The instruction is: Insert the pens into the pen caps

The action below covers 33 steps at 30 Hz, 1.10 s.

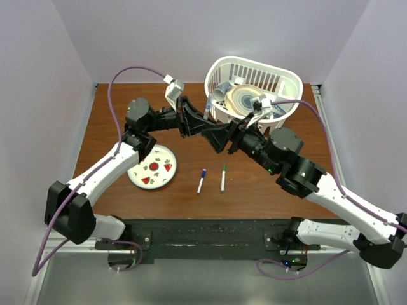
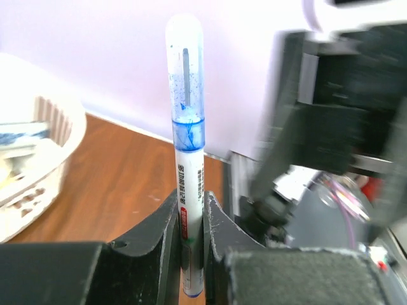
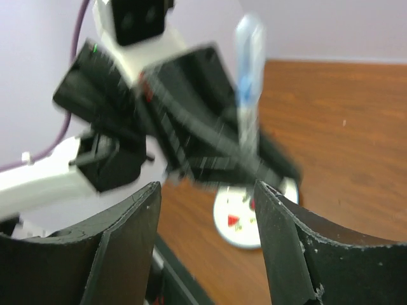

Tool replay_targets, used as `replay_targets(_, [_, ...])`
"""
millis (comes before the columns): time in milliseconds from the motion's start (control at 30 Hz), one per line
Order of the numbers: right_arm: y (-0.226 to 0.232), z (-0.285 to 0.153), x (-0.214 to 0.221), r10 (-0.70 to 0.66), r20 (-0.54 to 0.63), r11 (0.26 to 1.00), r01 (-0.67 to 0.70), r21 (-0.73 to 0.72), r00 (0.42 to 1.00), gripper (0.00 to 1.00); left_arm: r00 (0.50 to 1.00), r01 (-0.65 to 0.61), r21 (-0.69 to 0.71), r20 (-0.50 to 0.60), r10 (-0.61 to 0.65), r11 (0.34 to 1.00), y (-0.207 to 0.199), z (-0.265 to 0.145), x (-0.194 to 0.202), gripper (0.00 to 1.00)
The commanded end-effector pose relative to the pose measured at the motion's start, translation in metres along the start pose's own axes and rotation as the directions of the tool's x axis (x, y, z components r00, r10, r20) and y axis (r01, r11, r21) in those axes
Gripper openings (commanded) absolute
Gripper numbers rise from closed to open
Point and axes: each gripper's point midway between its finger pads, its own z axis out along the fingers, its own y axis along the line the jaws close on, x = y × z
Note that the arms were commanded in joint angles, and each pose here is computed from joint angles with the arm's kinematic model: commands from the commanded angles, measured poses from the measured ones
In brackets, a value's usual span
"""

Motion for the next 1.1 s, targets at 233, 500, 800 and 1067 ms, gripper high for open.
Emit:
replay_targets(233, [-0.021,-0.059,0.014,-0.049,-0.102,0.995,0.057,0.079,0.994,0.75,0.973,0.174,-0.577,-0.022,-0.228,0.798,0.097,-0.058,0.085,0.00])
replay_targets(500, [-0.037,-0.058,0.044,-0.023,-0.170,0.992,0.044,0.120,0.985,0.87,0.909,0.224,-0.791,-0.041,-0.415,0.570,0.131,-0.100,0.179,0.00])
replay_targets(800, [-0.042,-0.052,0.057,-0.034,-0.213,0.989,0.064,0.132,0.976,0.89,0.796,0.250,-0.850,-0.093,-0.598,0.464,0.124,-0.109,0.278,0.01])
replay_targets(1067, [-0.041,-0.051,0.057,-0.045,-0.223,0.989,0.076,0.129,0.974,0.89,0.752,0.211,-0.903,-0.095,-0.653,0.374,0.123,-0.123,0.309,0.12])
